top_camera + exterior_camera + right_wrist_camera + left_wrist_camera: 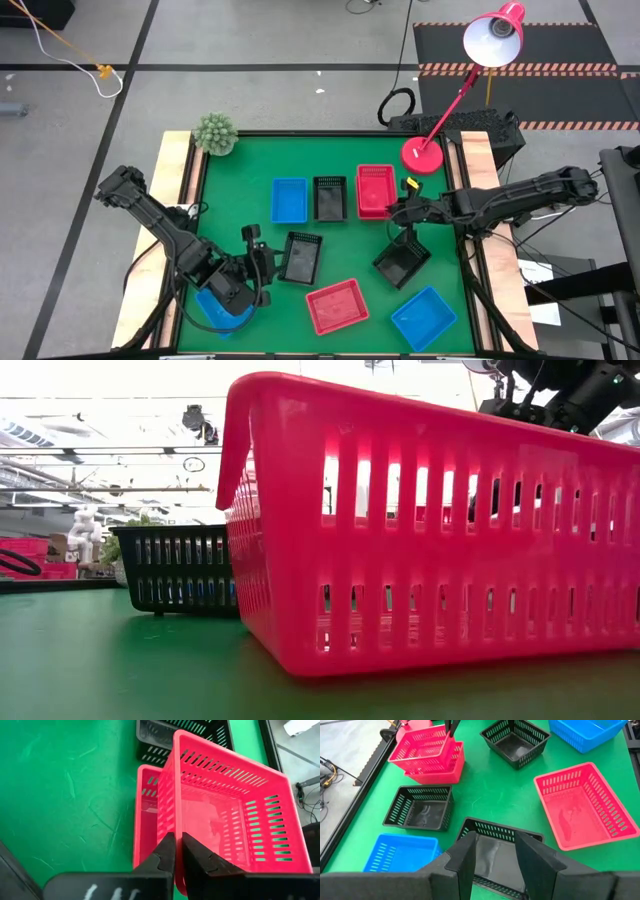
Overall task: Stack baskets by color
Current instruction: Stack the top left red bin on top of the top right red bin, then stack the bottom left black bin on top of the top black bin
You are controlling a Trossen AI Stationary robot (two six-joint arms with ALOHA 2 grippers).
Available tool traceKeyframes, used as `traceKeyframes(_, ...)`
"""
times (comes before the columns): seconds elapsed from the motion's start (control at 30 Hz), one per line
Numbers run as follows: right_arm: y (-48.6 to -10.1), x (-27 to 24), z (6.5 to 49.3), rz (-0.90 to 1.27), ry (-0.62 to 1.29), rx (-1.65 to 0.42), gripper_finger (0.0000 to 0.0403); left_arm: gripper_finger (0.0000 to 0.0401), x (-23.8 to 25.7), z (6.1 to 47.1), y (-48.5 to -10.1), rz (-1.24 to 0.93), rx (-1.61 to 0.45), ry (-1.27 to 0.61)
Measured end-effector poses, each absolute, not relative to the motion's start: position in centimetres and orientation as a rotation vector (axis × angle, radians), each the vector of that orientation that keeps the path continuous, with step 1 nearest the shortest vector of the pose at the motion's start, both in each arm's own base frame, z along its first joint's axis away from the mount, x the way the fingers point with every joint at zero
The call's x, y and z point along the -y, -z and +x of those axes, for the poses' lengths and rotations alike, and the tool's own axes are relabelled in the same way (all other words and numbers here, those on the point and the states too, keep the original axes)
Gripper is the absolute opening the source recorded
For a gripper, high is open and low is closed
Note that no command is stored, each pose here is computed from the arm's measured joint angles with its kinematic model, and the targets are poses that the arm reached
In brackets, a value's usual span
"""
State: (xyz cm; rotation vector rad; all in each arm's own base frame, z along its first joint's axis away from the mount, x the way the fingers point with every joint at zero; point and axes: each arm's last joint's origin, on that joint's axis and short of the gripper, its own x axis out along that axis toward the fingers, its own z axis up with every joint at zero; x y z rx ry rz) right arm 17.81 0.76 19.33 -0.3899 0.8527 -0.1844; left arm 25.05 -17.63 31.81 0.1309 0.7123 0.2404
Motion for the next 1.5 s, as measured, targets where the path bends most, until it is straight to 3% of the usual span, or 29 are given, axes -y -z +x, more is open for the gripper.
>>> traceKeyframes(0.5,-18.1,-0.8,18.7,-0.403,0.177,-0.910,0.0015,0.0138,17.6,25.0,-31.8,0.126,-0.715,-0.236)
traceKeyframes(0.9,-18.4,-0.8,18.6,-0.382,0.188,-0.891,0.0120,0.0138,17.6,25.0,-31.8,0.073,-0.709,-0.254)
traceKeyframes(1.1,-19.7,-0.9,18.7,-0.365,0.196,-0.816,0.0144,0.0138,18.0,24.8,-31.8,0.034,-0.707,-0.250)
traceKeyframes(1.5,-24.7,-1.6,19.9,-0.237,0.185,-0.644,0.0142,0.0138,19.8,25.1,-30.1,0.071,-0.738,-0.229)
